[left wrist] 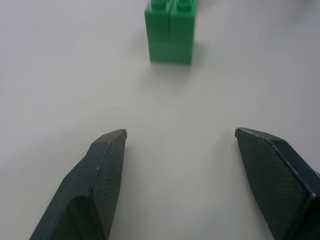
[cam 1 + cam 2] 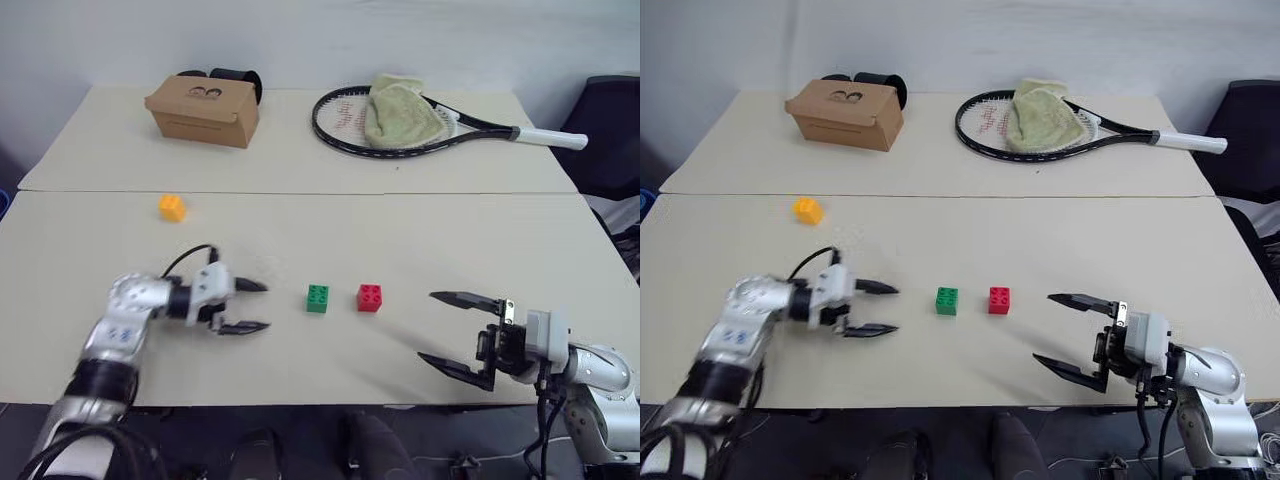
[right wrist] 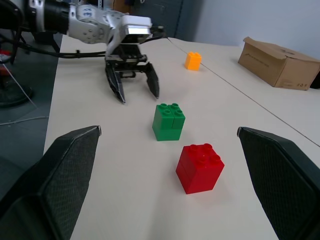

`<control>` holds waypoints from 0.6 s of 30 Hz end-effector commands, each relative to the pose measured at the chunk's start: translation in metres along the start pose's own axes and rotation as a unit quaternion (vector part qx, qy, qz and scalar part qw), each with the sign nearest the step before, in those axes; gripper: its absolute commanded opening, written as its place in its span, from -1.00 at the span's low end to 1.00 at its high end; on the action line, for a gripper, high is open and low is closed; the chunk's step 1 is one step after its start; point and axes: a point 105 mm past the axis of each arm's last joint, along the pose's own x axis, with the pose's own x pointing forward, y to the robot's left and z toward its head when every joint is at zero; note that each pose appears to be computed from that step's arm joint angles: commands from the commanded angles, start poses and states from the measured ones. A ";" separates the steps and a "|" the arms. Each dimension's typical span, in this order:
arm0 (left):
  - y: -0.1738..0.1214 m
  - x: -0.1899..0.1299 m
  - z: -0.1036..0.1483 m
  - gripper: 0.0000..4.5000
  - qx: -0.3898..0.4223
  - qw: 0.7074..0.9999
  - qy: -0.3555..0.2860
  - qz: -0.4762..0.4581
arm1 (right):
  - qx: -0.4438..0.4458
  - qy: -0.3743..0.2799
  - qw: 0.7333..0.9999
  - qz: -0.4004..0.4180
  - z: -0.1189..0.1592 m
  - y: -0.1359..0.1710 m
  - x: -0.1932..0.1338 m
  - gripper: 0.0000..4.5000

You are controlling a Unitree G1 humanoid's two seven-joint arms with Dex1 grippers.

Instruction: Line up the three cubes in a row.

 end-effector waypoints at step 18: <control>0.038 -0.143 0.003 0.99 -0.177 0.818 -0.136 0.531 | 0.017 -0.098 0.992 -0.076 -0.008 -0.032 0.020 1.00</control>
